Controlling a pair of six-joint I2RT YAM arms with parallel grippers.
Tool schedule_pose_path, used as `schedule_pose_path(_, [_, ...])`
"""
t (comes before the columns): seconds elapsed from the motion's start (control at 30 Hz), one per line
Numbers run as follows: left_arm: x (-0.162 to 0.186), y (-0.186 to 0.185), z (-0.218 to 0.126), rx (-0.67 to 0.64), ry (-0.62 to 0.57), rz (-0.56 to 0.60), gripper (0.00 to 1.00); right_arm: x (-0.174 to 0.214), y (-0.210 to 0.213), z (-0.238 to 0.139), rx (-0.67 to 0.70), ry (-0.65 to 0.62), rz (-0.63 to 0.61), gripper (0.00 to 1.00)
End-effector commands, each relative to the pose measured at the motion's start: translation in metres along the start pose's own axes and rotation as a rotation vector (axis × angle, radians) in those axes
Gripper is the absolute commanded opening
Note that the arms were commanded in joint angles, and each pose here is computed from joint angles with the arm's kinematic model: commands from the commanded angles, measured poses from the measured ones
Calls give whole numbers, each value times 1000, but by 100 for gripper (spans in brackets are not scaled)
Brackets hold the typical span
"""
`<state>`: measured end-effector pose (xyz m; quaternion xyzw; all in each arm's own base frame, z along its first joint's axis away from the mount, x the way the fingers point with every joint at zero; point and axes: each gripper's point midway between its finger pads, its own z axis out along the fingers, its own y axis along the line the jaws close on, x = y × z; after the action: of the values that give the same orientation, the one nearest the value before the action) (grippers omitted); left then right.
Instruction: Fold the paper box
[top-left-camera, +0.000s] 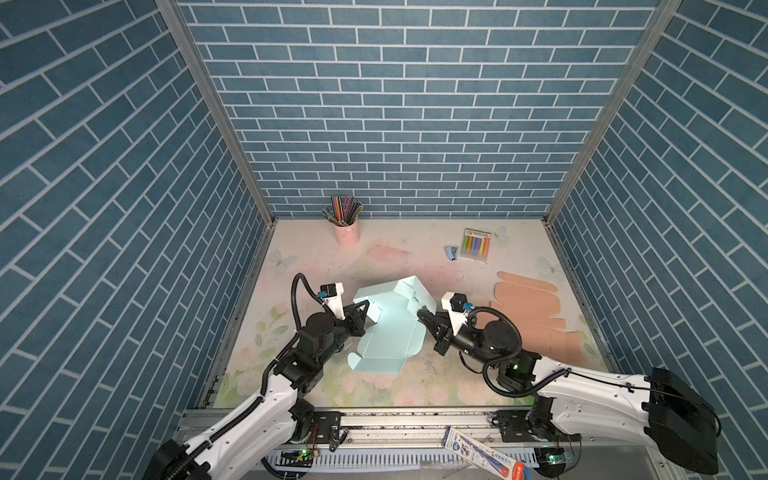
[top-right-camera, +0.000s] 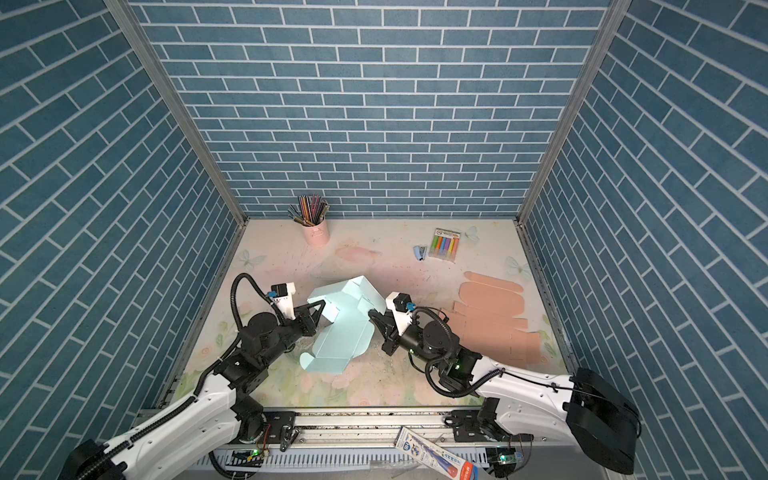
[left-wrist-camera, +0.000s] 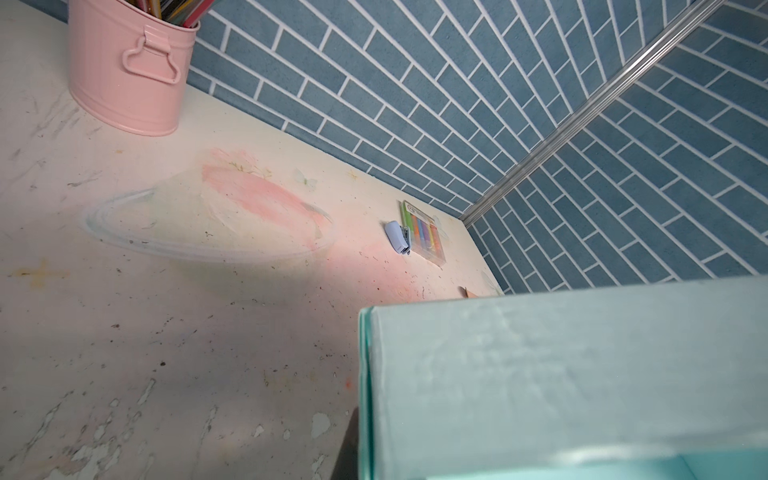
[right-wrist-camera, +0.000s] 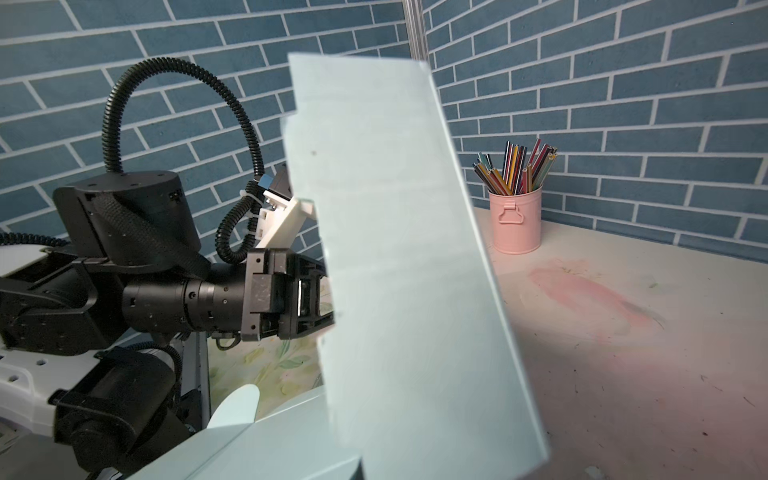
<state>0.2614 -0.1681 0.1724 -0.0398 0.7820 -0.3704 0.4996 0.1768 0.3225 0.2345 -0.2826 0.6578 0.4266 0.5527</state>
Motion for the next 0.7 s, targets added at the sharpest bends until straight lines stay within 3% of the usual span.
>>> schedule_pose_path(0.0, [4, -1, -1, 24, 3, 13, 0, 2, -5, 6, 36, 39, 26, 2])
schedule_pose_path(0.1, [1, 7, -4, 0, -2, 8, 0, 5, -7, -4, 50, 68, 8, 4])
schedule_pose_path(0.33, [-20, 31, -20, -37, -29, 41, 0, -23, 12, -47, -39, 29, -100, 23])
schedule_pose_path(0.53, [-13, 21, -16, 50, 19, 74, 0, -41, -13, -67, 43, -15, -103, 32])
schedule_pose_path(0.67, [-8, 10, -10, 114, 71, 96, 0, -46, -22, -64, 10, -19, -62, 41])
